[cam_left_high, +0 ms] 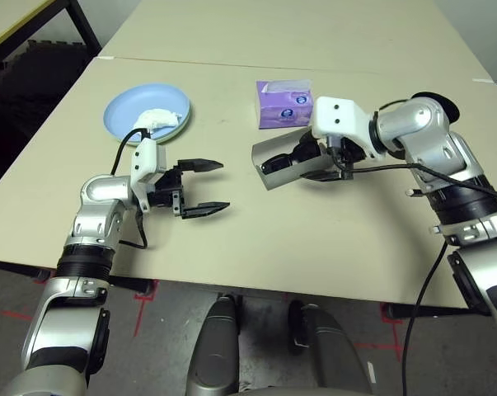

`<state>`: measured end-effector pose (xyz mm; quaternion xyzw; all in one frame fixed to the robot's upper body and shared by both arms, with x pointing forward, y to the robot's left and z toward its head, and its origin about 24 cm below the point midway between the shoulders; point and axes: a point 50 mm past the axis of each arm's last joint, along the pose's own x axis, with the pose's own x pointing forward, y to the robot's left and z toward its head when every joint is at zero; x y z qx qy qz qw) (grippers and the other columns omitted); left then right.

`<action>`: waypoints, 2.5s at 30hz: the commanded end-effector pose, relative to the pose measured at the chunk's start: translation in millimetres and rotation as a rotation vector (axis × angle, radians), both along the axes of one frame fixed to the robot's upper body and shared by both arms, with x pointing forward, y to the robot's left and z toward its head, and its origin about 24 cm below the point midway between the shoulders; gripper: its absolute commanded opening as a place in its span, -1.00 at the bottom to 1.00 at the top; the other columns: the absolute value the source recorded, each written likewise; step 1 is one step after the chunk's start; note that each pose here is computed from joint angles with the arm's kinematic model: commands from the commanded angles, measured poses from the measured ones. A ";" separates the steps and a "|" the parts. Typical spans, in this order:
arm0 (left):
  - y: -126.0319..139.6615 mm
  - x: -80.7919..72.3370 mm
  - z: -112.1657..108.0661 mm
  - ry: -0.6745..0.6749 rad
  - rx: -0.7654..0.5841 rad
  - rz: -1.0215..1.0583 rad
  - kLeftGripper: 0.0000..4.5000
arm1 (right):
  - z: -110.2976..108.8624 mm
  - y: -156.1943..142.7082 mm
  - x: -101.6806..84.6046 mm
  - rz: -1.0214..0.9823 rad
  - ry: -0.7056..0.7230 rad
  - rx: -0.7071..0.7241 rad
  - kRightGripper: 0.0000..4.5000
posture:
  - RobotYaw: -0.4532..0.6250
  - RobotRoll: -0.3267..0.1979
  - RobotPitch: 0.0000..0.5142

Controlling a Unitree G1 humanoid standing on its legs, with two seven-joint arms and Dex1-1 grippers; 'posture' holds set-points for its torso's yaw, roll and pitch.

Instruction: Organize and tidy the items on the table.

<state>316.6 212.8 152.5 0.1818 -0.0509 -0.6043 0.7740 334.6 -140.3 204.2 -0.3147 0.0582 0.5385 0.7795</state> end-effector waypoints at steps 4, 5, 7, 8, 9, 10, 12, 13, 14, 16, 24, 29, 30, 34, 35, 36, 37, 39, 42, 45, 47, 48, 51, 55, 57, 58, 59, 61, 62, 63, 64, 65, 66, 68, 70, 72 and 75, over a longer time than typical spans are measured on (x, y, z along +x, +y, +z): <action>-0.8 4.3 0.1 0.003 0.019 -0.008 1.00 | -28.5 -16.8 -18.8 -0.151 0.159 0.397 1.00 | 0.18 0.25 -0.34; -0.5 4.9 0.4 0.003 0.018 -0.007 1.00 | -32.4 -18.4 -21.2 -0.171 0.180 0.437 1.00 | 0.17 0.25 -0.33; -0.8 5.9 1.0 0.004 0.016 -0.005 1.00 | -36.0 -21.8 -25.0 -0.196 0.146 0.547 1.00 | 0.16 0.25 -0.32; -0.3 6.1 1.3 0.005 0.015 -0.004 1.00 | -36.9 -22.5 -25.9 -0.207 0.131 0.587 1.00 | 0.15 0.25 -0.32; -0.2 6.8 1.3 0.007 0.013 -0.001 1.00 | -40.4 -25.8 -26.3 -0.233 0.100 0.614 1.00 | 0.15 0.25 -0.31; 0.5 7.1 1.4 0.008 0.012 0.002 1.00 | -43.1 -27.2 -26.6 -0.251 0.081 0.625 1.00 | 0.14 0.25 -0.31; 1.7 7.9 1.7 0.009 0.010 0.006 1.00 | -48.2 -30.7 -26.9 -0.294 0.031 0.663 1.00 | 0.13 0.25 -0.30; 1.1 9.0 2.0 0.005 0.007 0.010 1.00 | -52.6 -34.7 -27.3 -0.311 0.015 0.675 1.00 | 0.13 0.25 -0.29; 0.9 9.9 2.3 0.000 0.005 0.014 1.00 | -56.1 -37.9 -27.7 -0.330 -0.003 0.686 1.00 | 0.12 0.25 -0.28; -0.2 11.8 2.6 -0.014 0.003 0.022 1.00 | -62.1 -44.5 -27.9 -0.357 -0.017 0.695 1.00 | 0.12 0.25 -0.28; -1.1 16.9 0.7 -0.040 -0.004 0.040 1.00 | -71.1 -61.2 -25.7 -0.345 -0.062 0.650 1.00 | 0.09 0.25 -0.26; -1.6 19.3 2.0 -0.050 -0.010 0.049 1.00 | -79.2 -74.7 -30.2 -0.306 -0.062 0.592 1.00 | 0.09 0.25 -0.25; -1.8 19.9 2.4 -0.054 -0.012 0.052 1.00 | -80.4 -77.6 -31.4 -0.297 -0.062 0.581 1.00 | 0.09 0.25 -0.25; 0.0 22.7 3.4 -0.060 -0.016 0.070 1.00 | -83.1 -80.9 -35.5 -0.269 -0.074 0.548 1.00 | 0.07 0.25 -0.24; 0.0 23.8 3.8 -0.063 -0.020 0.077 1.00 | -83.3 -81.7 -36.1 -0.270 -0.077 0.549 1.00 | 0.07 0.25 -0.24; -0.3 25.1 4.1 -0.065 -0.023 0.085 1.00 | -83.5 -82.7 -37.0 -0.272 -0.080 0.547 1.00 | 0.06 0.25 -0.24; -0.5 26.4 4.3 -0.067 -0.024 0.091 1.00 | -83.4 -83.6 -37.8 -0.275 -0.084 0.547 1.00 | 0.06 0.25 -0.24; -1.1 29.3 4.1 -0.079 -0.011 0.113 1.00 | -82.7 -84.7 -38.8 -0.286 -0.093 0.553 1.00 | 0.05 0.25 -0.23; -2.2 34.3 2.5 -0.086 0.019 0.152 1.00 | -81.3 -84.3 -41.1 -0.286 -0.102 0.556 1.00 | 0.03 0.25 -0.23; -3.7 38.2 2.0 -0.066 -0.001 0.175 0.82 | -79.9 -82.5 -43.5 -0.272 -0.106 0.553 1.00 | 0.02 0.25 -0.24; -5.3 40.2 2.0 -0.054 -0.010 0.179 0.57 | -78.7 -82.1 -44.1 -0.271 -0.106 0.557 1.00 | 0.01 0.25 -0.25; -6.2 41.2 2.2 -0.053 -0.012 0.181 0.40 | -78.5 -82.3 -44.4 -0.270 -0.104 0.558 1.00 | 0.01 0.25 -0.25; -10.0 45.1 4.5 -0.057 -0.029 0.194 -0.11 | -81.1 -85.5 -45.9 -0.285 -0.091 0.560 1.00 | 0.01 0.25 -0.25; -13.1 50.4 7.9 -0.056 -0.041 0.219 -0.86 | -83.7 -87.2 -48.0 -0.293 -0.086 0.557 1.00 | 0.00 0.25 -0.25; -13.8 52.1 8.1 -0.053 -0.037 0.228 -0.98 | -83.3 -86.3 -48.9 -0.291 -0.087 0.559 1.00 | 0.00 0.25 -0.25; -13.8 52.9 8.0 -0.050 -0.034 0.235 -0.98 | -83.0 -85.6 -49.4 -0.289 -0.088 0.560 1.00 | -0.01 0.25 -0.25; -13.5 54.3 8.1 -0.048 -0.030 0.251 -0.98 | -82.7 -85.0 -49.9 -0.288 -0.089 0.561 1.00 | -0.01 0.25 -0.25; -12.5 56.9 8.8 -0.048 -0.026 0.282 -0.98 | -82.7 -84.2 -51.0 -0.284 -0.092 0.558 1.00 | -0.02 0.25 -0.26; -12.1 57.6 9.1 -0.049 -0.025 0.292 -0.98 | -82.7 -84.1 -51.5 -0.283 -0.092 0.557 1.00 | -0.03 0.25 -0.26; -11.9 58.1 9.2 -0.048 -0.024 0.298 -0.98 | -82.7 -84.1 -51.9 -0.284 -0.093 0.557 1.00 | -0.03 0.25 -0.26; -11.8 58.8 9.4 -0.048 -0.024 0.305 -0.98 | -82.6 -84.1 -52.3 -0.284 -0.093 0.556 1.00 | -0.03 0.25 -0.26; -11.8 59.3 9.6 -0.048 -0.022 0.311 -0.98 | -82.4 -84.2 -52.6 -0.284 -0.094 0.556 1.00 | -0.03 0.25 -0.26; -12.0 60.0 9.7 -0.050 -0.020 0.318 -0.98 | -82.2 -84.2 -52.9 -0.285 -0.095 0.556 1.00 | -0.03 0.25 -0.26; -12.8 61.4 9.6 -0.052 -0.016 0.332 -0.98 | -81.7 -84.2 -53.5 -0.286 -0.097 0.556 1.00 | -0.04 0.25 -0.25; -14.5 62.7 9.5 -0.052 -0.013 0.341 -0.98 | -81.1 -83.9 -53.9 -0.285 -0.099 0.556 1.00 | -0.04 0.25 -0.24; -17.1 64.0 8.9 -0.056 -0.006 0.348 -0.98 | -80.5 -83.3 -54.3 -0.285 -0.101 0.557 1.00 | -0.05 0.25 -0.24; -21.1 65.4 8.4 -0.061 0.000 0.351 -0.98 | -80.0 -82.7 -54.9 -0.285 -0.102 0.558 1.00 | -0.05 0.25 -0.23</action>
